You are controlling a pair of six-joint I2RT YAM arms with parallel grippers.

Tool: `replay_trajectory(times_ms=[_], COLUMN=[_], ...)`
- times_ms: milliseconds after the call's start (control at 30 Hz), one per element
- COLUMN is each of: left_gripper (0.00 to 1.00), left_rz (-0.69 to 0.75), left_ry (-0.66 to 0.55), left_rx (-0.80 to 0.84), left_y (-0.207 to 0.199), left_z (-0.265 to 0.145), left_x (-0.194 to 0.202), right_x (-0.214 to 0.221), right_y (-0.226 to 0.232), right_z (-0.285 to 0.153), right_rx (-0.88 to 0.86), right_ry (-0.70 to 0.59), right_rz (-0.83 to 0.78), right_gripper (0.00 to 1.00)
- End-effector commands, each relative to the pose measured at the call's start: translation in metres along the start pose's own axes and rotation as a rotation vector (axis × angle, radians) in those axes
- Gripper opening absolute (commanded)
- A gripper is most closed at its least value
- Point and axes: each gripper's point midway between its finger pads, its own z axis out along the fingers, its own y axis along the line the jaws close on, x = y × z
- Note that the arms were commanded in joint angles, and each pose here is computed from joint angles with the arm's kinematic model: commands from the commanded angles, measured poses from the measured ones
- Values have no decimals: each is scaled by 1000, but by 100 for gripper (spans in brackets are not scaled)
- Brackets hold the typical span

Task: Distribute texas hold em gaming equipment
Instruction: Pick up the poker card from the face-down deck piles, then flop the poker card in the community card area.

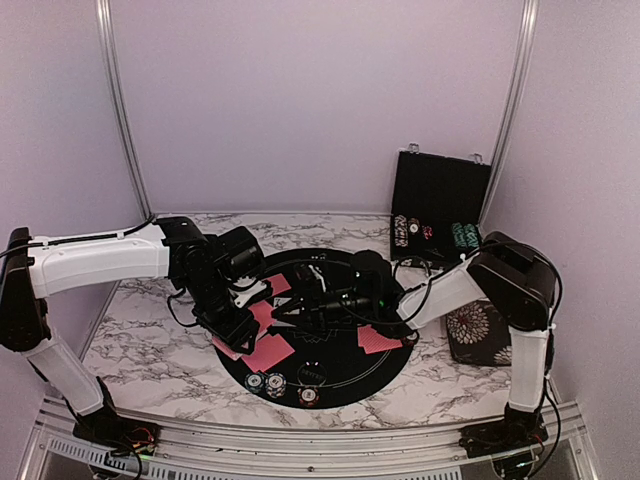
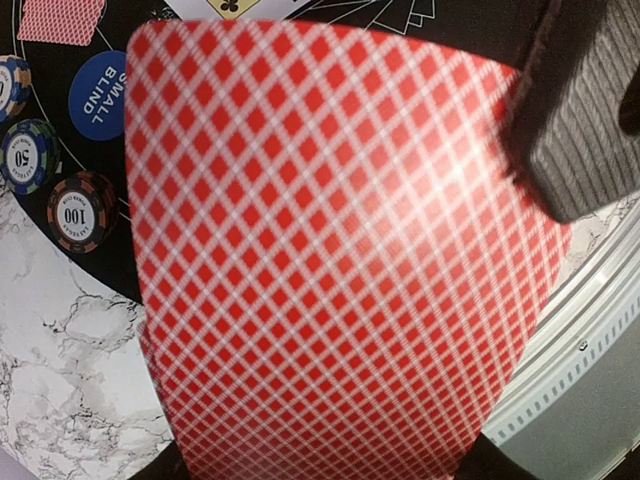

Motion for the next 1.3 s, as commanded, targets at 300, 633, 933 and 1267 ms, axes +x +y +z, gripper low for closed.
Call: replay_trajectory(times_ms=[300,633,933,1267], left_gripper=[51,51,51,51], left_rz=[8,6,3,-1], left_ry=[11,7,3,0], left_rx=[2,2,-1,-5], left_y=[-1,-1,1,2], left_z=[-1,-2,-3,-4], left_x=[3,4,5,7], right_x=[-15,-21,-46,-100], right_y=[35,34,5,-3], right_z=[-32,-56,-100,-154], right_rx=[-93,-78,152,724], right_ry=[-66,-111,-216,-355], right_rz=[-29,-38,-191,-737], right_gripper=[0,0,0,0])
